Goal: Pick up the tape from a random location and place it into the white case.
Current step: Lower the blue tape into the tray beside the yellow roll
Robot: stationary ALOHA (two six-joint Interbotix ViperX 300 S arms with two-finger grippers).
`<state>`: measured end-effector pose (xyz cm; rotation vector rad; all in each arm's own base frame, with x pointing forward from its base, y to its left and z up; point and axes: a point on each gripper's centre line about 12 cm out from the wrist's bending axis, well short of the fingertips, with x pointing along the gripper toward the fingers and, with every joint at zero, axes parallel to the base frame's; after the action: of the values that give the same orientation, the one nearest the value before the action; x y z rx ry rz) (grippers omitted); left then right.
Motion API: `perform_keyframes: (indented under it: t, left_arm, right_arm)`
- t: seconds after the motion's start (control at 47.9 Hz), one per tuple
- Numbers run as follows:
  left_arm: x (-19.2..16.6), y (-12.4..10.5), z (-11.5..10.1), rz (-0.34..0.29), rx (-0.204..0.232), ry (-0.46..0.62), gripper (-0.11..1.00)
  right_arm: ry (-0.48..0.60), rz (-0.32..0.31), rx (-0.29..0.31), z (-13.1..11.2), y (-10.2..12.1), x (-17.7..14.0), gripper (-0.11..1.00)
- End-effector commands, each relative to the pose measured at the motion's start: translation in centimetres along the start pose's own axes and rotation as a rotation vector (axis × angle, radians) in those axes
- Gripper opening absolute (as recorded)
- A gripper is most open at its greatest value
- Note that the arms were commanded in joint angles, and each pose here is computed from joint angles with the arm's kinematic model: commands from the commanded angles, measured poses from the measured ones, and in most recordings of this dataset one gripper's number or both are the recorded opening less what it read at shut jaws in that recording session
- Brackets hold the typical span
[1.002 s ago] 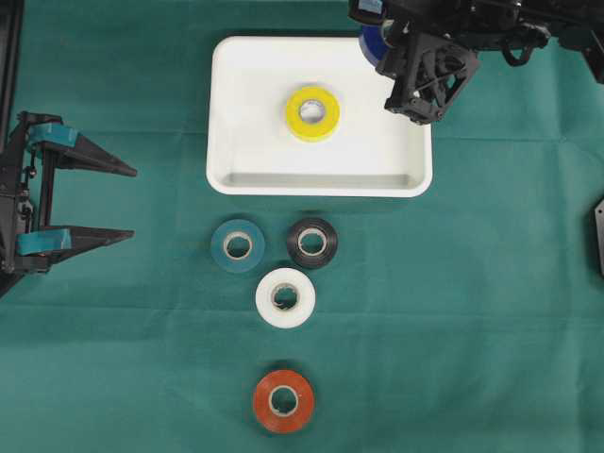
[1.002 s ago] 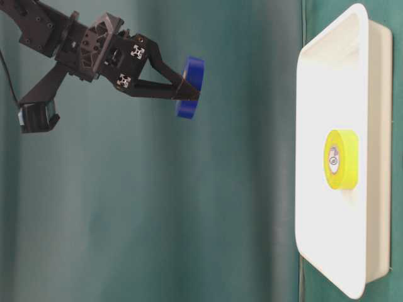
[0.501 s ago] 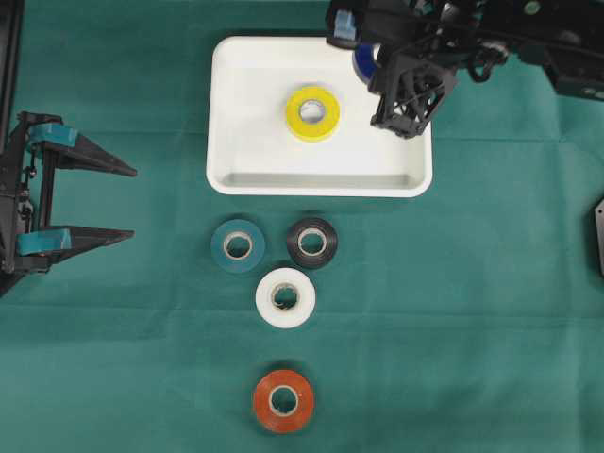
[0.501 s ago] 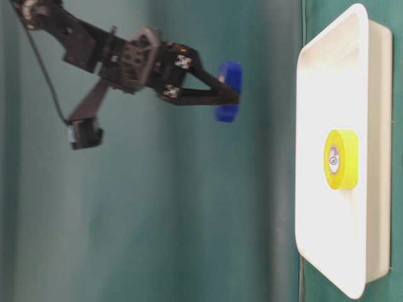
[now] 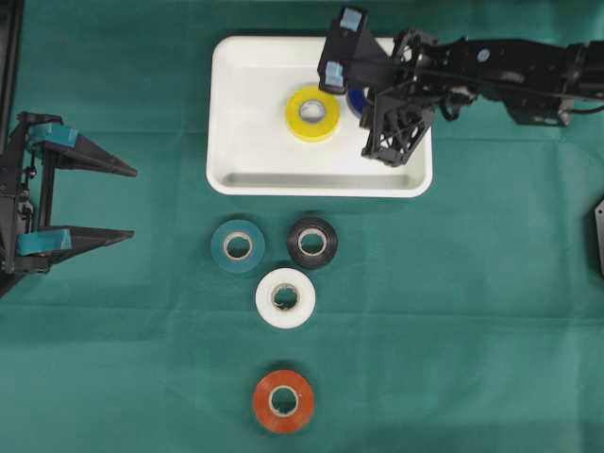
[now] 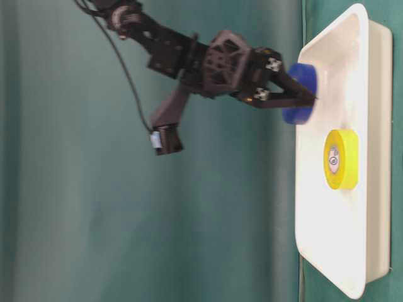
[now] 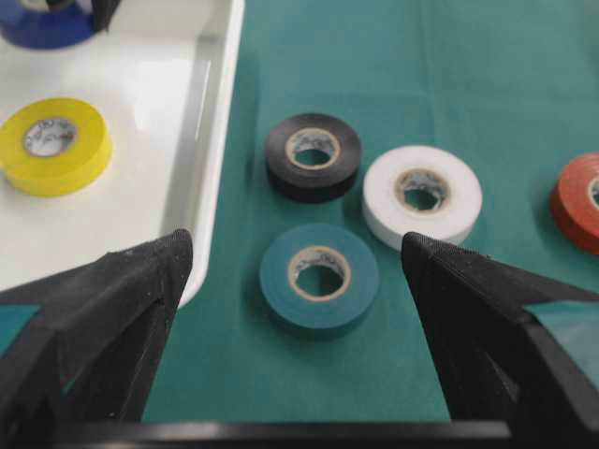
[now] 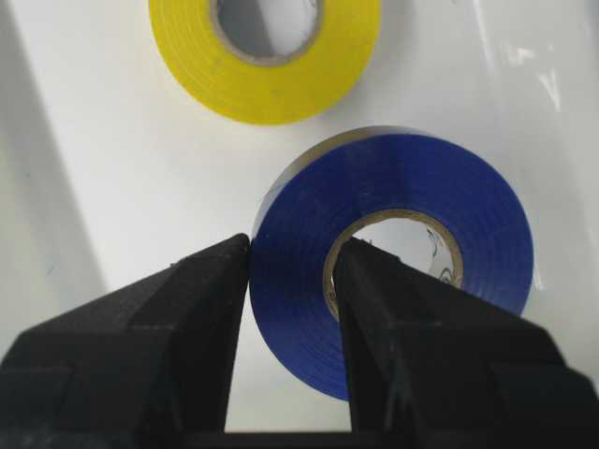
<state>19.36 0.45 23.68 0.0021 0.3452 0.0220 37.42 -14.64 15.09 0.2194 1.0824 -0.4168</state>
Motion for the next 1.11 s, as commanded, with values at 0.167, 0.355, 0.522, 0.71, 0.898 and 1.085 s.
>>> perform_keyframes:
  t: [0.167, 0.355, 0.522, 0.71, 0.898, 1.085]
  left_arm:
    - [0.0, 0.1, 0.8, 0.003, -0.001, -0.021, 0.98]
    - [0.0, 0.1, 0.8, 0.003, -0.001, -0.021, 0.98]
    - [0.0, 0.1, 0.8, 0.003, -0.001, -0.02, 0.98]
    - [0.0, 0.1, 0.8, 0.003, -0.001, -0.023, 0.98]
    - [0.0, 0.1, 0.8, 0.003, -0.003, -0.023, 0.98]
    - [0.0, 0.1, 0.8, 0.003, -0.004, -0.023, 0.98]
  right_arm:
    - [-0.001, 0.004, 0.0, -0.3, 0.1, 1.4, 0.32]
    - [0.001, 0.002, 0.003, -0.4, -0.1, 2.0, 0.32]
    - [0.004, 0.0, 0.005, -0.4, -0.3, 1.9, 0.32]
    - [0.016, -0.001, 0.007, -0.6, -0.3, 2.0, 0.32]
    - [0.015, 0.0, 0.009, -0.5, -0.3, 1.9, 0.34]
    - [0.011, -0.002, 0.005, -0.4, -0.3, 1.9, 0.85]
